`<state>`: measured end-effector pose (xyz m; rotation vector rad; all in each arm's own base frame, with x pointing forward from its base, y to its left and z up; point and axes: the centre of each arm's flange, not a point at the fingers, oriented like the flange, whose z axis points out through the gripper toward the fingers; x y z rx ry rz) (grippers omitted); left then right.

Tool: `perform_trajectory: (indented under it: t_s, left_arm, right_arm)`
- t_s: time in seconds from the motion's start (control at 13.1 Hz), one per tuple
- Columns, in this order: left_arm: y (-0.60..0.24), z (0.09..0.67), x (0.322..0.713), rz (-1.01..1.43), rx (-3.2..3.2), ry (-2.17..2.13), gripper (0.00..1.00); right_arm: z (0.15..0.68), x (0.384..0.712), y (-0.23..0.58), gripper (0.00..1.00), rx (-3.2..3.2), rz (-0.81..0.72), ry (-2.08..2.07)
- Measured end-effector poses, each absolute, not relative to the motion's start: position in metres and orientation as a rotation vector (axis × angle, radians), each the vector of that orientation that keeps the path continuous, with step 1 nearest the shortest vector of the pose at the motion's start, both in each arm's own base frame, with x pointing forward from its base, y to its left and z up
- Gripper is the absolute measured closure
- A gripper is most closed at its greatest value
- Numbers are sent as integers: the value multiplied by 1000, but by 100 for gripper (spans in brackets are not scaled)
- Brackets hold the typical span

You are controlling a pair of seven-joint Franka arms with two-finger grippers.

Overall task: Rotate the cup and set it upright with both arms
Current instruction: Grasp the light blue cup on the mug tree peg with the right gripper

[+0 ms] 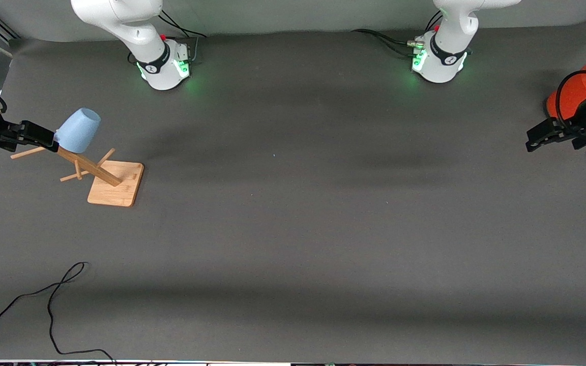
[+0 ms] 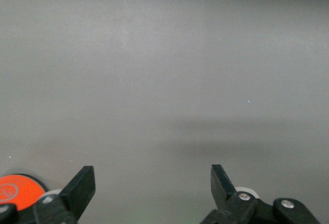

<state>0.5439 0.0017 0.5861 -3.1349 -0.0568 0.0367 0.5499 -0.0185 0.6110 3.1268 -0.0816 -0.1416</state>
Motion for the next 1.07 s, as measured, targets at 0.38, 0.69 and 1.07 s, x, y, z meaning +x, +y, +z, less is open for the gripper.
perform_trajectory:
  t_s: [0.38, 0.69, 1.07]
  left_arm:
    - [2, 578, 548, 61, -3135, -57, 0]
    - [1, 567, 552, 92, -3134, -51, 0]
    - [2, 567, 553, 88, -3135, -41, 0]
  right_arm:
    - [612, 550, -19, 0, 3127, -138, -82]
    - [613, 546, -21, 0, 3128, -146, -89]
    - [609, 477, -68, 0, 3160, -133, -307]
